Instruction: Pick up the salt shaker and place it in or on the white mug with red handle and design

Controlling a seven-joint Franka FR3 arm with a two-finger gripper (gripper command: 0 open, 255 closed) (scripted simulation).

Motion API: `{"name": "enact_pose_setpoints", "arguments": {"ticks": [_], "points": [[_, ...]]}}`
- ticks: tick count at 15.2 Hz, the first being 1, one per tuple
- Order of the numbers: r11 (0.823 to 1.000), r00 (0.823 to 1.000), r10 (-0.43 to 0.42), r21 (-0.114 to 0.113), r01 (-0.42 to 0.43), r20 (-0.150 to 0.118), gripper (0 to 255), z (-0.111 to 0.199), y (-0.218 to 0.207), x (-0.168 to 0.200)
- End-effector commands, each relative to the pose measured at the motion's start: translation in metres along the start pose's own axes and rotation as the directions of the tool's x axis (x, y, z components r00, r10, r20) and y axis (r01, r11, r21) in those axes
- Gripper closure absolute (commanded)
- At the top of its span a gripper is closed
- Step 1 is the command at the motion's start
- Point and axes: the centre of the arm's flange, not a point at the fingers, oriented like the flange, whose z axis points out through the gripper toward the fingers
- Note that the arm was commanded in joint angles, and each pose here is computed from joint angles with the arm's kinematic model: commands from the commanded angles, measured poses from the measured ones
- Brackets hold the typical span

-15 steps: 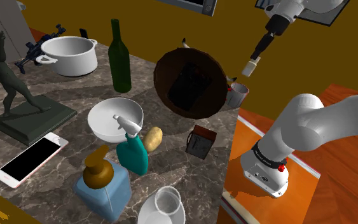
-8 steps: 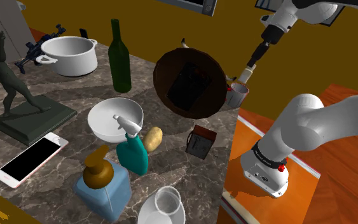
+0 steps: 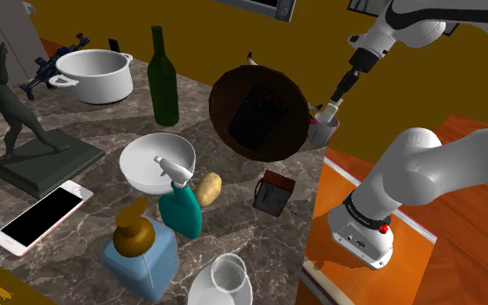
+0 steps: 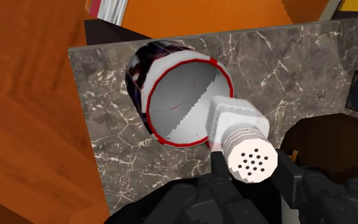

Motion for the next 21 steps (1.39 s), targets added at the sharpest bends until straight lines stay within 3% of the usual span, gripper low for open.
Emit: {"name": "enact_pose_setpoints", "arguments": {"ticks": [1,9,10,15,19,21], "points": [[1.0,1.0,0.0,0.0,0.0,0.0,255,0.01,0.003,-0.004],[1.0,1.0,0.0,0.0,0.0,0.0,255,0.01,0.003,-0.004],[1.0,1.0,0.0,0.0,0.0,0.0,0,0.01,0.003,-0.004],[1.0,1.0,0.0,0.0,0.0,0.0,0,0.01,0.003,-0.004],[1.0,1.0,0.0,0.0,0.0,0.0,0,-0.04,0.003,-0.004],[1.0,1.0,0.0,0.0,0.0,0.0,0,-0.04,0.003,-0.004]]}}
